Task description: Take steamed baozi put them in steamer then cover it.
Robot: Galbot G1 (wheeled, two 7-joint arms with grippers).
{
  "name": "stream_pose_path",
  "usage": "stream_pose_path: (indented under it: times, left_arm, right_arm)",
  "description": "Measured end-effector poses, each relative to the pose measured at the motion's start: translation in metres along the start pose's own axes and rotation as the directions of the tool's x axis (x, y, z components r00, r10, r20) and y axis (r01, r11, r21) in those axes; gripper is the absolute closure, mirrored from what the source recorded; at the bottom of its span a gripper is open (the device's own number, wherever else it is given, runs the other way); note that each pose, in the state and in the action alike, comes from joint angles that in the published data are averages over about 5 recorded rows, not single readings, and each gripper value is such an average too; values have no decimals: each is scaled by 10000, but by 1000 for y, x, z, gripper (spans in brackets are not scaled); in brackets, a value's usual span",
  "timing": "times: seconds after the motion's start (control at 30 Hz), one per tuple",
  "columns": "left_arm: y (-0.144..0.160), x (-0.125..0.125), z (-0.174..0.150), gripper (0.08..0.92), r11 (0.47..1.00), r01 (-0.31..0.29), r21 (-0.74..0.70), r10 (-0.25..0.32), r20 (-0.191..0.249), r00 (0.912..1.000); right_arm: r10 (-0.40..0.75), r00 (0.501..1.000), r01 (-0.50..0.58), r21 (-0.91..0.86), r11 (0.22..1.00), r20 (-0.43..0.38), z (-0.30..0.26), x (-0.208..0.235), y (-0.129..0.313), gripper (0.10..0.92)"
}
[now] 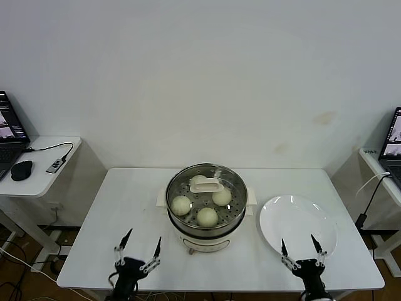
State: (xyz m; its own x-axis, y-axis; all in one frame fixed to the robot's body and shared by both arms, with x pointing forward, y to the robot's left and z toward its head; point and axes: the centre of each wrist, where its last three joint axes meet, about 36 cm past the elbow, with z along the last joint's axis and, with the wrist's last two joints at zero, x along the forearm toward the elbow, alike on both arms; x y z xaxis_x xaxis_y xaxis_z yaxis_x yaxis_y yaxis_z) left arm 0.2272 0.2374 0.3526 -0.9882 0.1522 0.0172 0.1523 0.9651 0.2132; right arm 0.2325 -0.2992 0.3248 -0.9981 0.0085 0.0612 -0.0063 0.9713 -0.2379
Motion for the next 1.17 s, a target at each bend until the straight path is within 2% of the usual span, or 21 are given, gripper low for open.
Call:
stream_pose_path:
  times: [0.17,0.33,0.53,0.83,1.17]
  left_arm:
    - [4,15,13,177,9934,599,978,-565,-375,9977]
    - [9,26,24,177,9817,1121,1542,-1009,-790,9918]
    - [14,32,31,177,9720,1466,1837,-1302,-986,9866]
    - [15,35,34,177,9692,1457,1983,-1274,-1025,9865]
    - [14,39,30,177,9745,1193,1900,-982,-1168,9883]
  right_arm:
    - [-286,9995,285,-69,9996,-154,3,8,1,200]
    - [-491,9985,488,-121,9987,-253,5,14,1,200]
    - [-716,9969,706,-289,9971,-337,6,18,5,200]
    - [-1165,9917,1136,-549,9920,-537,3,24,12,200]
    - [-1731,9787,1684,-509,9844,-1104,1,31,18,200]
